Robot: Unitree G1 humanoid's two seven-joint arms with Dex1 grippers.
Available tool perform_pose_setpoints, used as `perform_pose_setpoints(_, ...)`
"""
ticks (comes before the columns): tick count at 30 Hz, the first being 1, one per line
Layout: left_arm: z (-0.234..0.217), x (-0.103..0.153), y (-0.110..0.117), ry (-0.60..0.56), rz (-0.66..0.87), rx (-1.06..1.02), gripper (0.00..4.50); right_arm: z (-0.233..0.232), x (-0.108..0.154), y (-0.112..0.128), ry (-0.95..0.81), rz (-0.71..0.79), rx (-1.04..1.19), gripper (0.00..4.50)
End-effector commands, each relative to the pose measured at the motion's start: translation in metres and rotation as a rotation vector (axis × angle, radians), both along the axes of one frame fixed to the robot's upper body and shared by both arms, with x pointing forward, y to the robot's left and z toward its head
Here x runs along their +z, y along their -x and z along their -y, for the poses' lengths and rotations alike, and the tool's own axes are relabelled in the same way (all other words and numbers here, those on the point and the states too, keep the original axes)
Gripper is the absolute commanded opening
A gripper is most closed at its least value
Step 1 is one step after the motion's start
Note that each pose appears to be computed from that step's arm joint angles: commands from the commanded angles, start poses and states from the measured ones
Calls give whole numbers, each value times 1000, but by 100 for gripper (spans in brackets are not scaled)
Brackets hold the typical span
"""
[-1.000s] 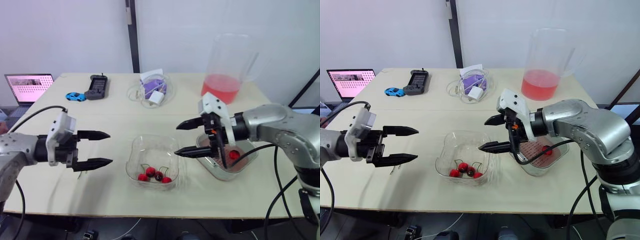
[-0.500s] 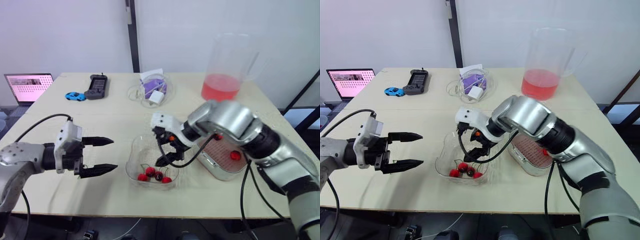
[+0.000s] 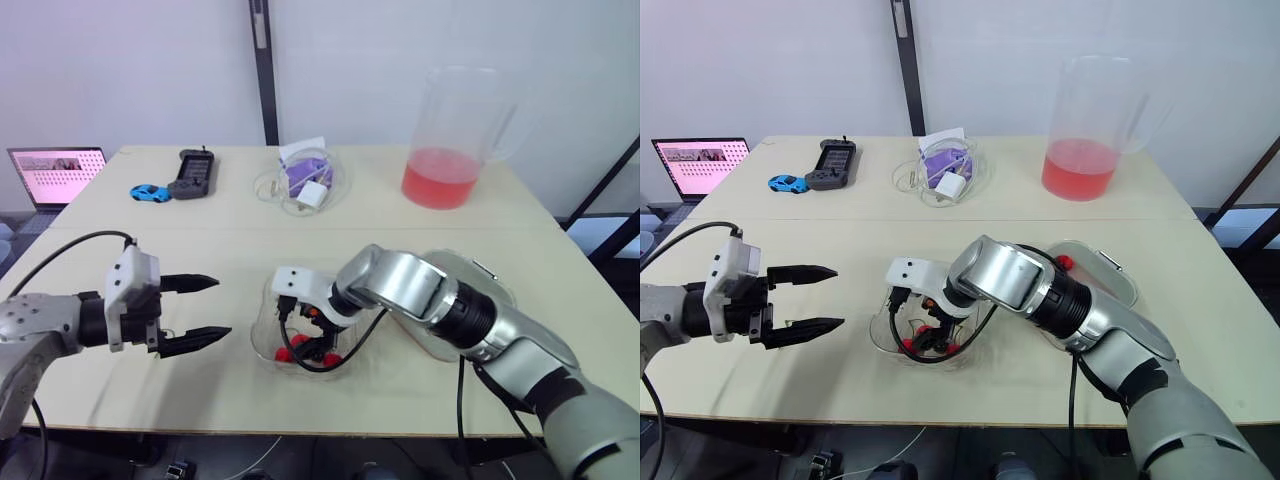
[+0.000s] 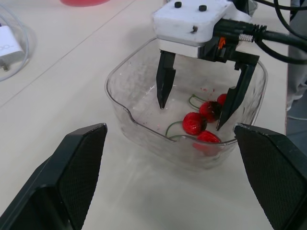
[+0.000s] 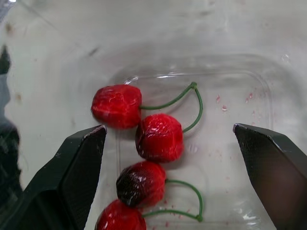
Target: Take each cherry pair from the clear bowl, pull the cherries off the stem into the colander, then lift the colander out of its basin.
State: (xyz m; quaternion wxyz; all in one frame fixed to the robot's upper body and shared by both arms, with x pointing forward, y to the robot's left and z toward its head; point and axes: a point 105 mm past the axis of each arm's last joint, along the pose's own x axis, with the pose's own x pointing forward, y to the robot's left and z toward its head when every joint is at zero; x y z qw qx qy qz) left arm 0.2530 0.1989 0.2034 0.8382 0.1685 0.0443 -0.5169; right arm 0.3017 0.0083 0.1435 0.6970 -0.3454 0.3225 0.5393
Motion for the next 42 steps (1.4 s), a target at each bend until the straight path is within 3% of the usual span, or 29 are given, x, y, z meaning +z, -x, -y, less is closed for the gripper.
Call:
perform_pose_setpoints(1,0,10,0,-8,43,-1,449,-4,1,0,2,30,7,424)
perform_pose_setpoints(4,0,10,-1,-9,45,1,450,-3,-3,-2,17,38,0,319)
perform_pose_setpoints(7,1,10,-1,-10,45,2,450,-3,-5,-3,22,40,2,164)
perform_pose_setpoints(17,1,11,-4,-6,45,2,450,-5,7,-3,-3,71,17,164)
perform_pose_setpoints(28,5,15,-12,45,46,-8,450,4,55,2,-133,175,35,164)
perform_pose_setpoints(36,9,41,-27,219,51,22,450,2,91,13,-354,457,217,164)
perform_pose_setpoints(42,15,69,-43,378,69,-2,450,12,107,8,-476,716,186,164)
